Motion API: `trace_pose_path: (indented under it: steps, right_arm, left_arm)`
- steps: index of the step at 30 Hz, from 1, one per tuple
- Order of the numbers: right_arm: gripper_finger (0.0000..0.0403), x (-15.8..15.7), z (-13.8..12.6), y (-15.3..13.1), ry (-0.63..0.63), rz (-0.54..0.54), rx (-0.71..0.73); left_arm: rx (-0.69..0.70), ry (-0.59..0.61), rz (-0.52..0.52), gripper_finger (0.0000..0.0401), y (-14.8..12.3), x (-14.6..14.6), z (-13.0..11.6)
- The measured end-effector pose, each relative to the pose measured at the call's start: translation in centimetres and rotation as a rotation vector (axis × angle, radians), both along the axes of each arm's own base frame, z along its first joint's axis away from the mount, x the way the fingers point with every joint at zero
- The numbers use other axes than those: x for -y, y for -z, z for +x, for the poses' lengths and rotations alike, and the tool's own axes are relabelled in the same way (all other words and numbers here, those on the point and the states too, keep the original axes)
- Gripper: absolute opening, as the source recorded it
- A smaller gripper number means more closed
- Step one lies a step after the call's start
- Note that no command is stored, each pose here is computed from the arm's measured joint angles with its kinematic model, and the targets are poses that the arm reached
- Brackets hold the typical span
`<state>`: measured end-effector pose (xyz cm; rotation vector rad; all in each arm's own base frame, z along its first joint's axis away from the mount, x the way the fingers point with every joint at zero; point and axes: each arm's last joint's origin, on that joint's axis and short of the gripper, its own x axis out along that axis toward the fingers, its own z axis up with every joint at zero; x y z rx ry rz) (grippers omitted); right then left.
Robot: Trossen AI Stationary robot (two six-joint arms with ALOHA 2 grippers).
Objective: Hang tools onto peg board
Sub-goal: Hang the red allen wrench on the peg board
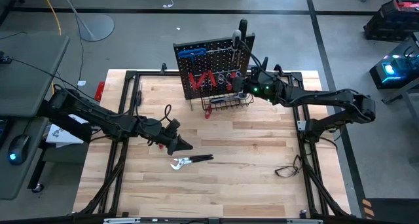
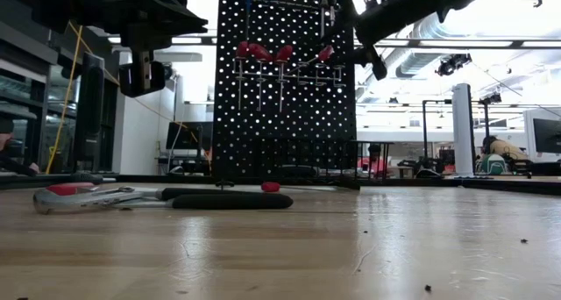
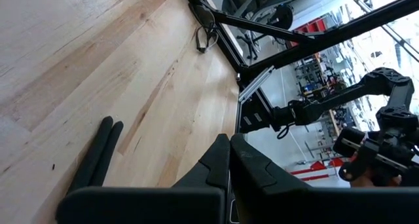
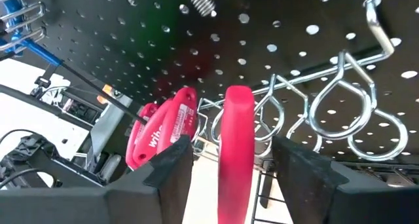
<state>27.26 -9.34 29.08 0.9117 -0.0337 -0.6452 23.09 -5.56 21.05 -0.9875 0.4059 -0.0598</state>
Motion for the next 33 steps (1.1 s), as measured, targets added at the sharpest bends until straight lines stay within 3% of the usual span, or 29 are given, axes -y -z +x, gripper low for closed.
trace_pose_path:
  steps: [4,11,20,33]
  right_arm:
    - [0.0160,0.0,0.0,0.0,-0.001,-0.001,-0.002]
    - [0.0038,0.0,0.0,0.0,0.005,-0.008,-0.007]
    - [0.0038,-0.2,-0.4,-0.7,-0.007,-0.026,0.011]
    - [0.0038,-1.2,-3.3,-2.8,-0.036,-0.017,0.014]
  left_arm:
    - [0.000,0.000,0.000,0.0000,0.0,0.0,0.0]
    - [0.001,-0.001,0.007,0.0000,0.0,0.0,0.0]
    - [0.002,0.000,0.010,0.0000,0.0,0.0,0.0]
    - [0.001,0.000,0.010,0.0000,0.0,0.0,0.0]
